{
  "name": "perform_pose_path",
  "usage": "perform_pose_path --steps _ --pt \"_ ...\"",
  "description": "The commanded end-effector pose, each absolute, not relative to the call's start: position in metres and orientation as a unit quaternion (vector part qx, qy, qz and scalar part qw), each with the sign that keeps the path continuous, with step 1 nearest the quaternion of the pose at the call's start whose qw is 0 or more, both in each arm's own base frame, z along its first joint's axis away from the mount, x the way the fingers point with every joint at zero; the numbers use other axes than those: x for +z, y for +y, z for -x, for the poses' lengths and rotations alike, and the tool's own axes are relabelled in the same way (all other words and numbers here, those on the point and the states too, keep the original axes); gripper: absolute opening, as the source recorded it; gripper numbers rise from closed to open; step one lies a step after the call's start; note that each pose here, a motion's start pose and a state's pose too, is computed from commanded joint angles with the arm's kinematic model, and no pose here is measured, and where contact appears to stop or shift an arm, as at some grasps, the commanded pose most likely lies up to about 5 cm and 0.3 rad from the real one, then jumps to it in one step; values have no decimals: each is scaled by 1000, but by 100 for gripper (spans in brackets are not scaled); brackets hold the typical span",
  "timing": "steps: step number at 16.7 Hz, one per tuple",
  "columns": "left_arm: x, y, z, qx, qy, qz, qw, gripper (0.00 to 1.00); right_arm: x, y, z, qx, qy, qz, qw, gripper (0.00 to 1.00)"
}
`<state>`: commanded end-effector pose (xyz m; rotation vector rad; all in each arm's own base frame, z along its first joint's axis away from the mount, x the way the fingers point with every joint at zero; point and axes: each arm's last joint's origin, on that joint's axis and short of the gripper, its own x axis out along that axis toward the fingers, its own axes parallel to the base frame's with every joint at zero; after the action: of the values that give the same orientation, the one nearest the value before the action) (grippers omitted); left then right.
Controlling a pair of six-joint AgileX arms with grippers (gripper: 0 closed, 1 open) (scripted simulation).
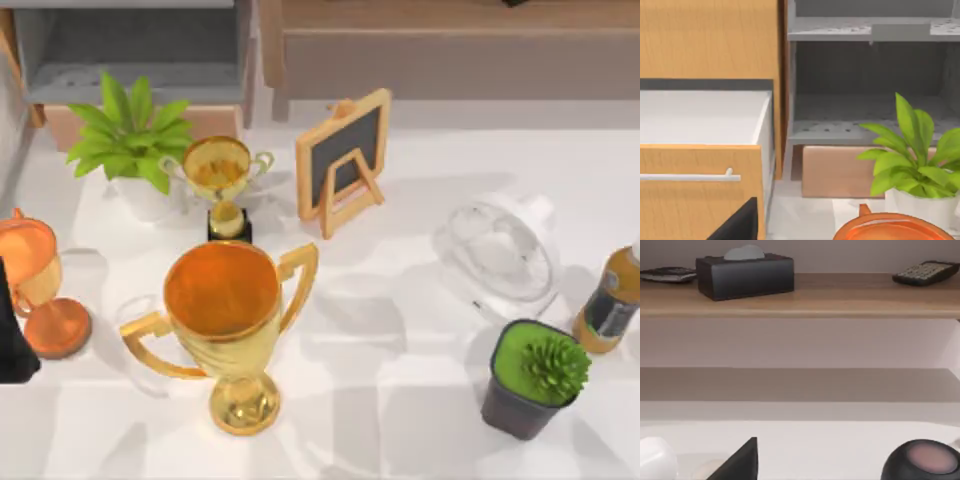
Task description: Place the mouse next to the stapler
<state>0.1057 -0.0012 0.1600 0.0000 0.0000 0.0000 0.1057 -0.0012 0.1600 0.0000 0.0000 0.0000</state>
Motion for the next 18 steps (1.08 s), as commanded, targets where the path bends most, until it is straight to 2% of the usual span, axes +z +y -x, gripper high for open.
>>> perform_pose_path --steps 3,6,11,14,18 --pt "162 -1 -106 0 4 -1 1000 100 160 -1 -106 0 0 0 1000 100" --pt "179 0 -107 5 36 -10 999 100 160 -1 -106 0 0 0 1000 100" --pt "247 8 -130 22 149 -34 988 100 160 -1 -106 0 0 0 1000 100" --pt "296 19 -173 31 238 -46 970 100 160 -1 -106 0 0 0 1000 100" --pt "335 49 -266 40 363 -51 930 100 160 -1 -106 0 0 0 1000 100"
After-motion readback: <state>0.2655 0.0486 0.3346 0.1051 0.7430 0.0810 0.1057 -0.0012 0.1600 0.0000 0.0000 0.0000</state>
